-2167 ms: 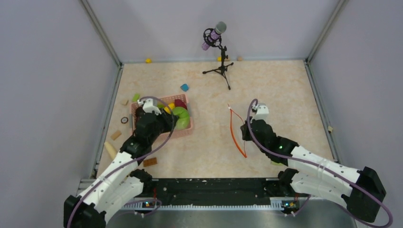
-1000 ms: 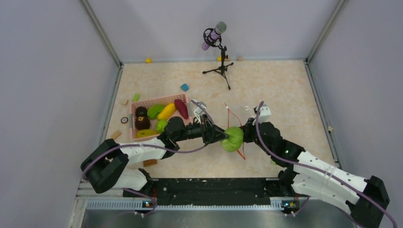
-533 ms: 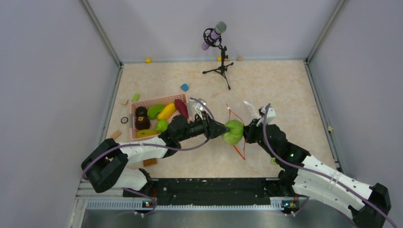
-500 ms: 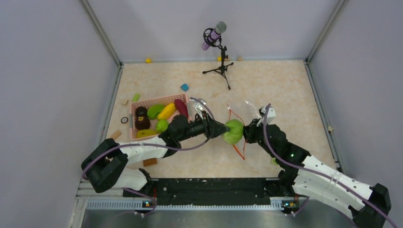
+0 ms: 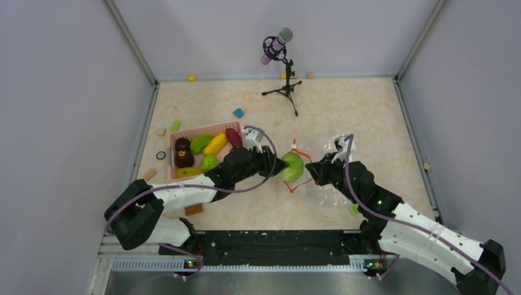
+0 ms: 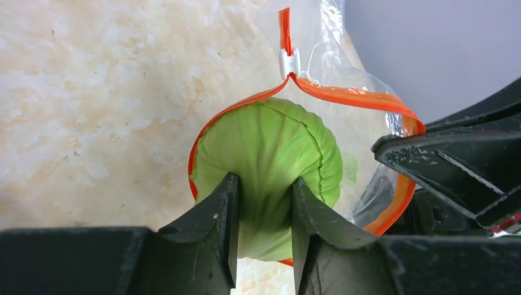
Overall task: Place the food in the zip-top bag and seal the zipper
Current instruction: Place the fake vegetable in the zipper food storage bag.
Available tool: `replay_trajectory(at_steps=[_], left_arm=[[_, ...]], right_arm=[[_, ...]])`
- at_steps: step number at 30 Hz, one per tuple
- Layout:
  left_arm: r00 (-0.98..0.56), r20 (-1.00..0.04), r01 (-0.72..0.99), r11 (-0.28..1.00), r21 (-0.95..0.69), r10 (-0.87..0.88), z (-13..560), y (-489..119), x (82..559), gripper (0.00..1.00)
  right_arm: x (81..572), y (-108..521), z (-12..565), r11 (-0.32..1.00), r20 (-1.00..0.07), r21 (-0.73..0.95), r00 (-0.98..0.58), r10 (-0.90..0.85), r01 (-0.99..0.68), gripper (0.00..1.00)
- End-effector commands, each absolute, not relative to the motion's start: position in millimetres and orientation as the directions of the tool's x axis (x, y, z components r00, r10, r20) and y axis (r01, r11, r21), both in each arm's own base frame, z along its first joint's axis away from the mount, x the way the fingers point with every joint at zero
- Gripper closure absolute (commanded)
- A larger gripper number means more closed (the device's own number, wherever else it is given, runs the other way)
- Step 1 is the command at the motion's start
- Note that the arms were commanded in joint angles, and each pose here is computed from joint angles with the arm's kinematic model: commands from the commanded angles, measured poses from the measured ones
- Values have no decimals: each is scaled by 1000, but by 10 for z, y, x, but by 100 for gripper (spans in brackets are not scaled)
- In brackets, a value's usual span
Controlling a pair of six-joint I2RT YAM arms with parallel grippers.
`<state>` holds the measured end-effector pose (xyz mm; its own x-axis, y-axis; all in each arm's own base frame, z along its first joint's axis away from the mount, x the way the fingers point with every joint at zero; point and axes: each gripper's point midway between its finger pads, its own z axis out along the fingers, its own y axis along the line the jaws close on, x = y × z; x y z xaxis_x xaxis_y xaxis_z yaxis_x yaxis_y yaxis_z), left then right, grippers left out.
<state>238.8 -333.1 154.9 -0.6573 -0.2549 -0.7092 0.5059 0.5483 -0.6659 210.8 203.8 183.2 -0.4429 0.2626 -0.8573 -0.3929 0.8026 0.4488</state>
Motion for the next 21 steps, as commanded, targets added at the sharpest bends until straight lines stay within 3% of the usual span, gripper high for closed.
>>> replay_trajectory(at_steps=[1, 10, 18, 21], left_arm=[[-605, -740, 537, 535, -652, -294, 1867, -3415, 2548, 100], [-598, -777, 682, 384, -623, -198, 2059, -3645, 2329, 100], [-512, -857, 841, 171, -513, -54, 2114, -3766, 1943, 100], [-469, -882, 858, 209, -469, -51, 2111, -3756, 1955, 100]], right_arm=[[2085, 2262, 2226, 718, -869, 478, -393, 302, -506, 100], [2225, 2330, 2292, 740, -870, 473, -386, 306, -479, 100], [2294, 2411, 2465, 724, -853, 508, -390, 348, -466, 100], [2283, 2475, 2492, 706, -841, 527, -411, 353, -473, 100]])
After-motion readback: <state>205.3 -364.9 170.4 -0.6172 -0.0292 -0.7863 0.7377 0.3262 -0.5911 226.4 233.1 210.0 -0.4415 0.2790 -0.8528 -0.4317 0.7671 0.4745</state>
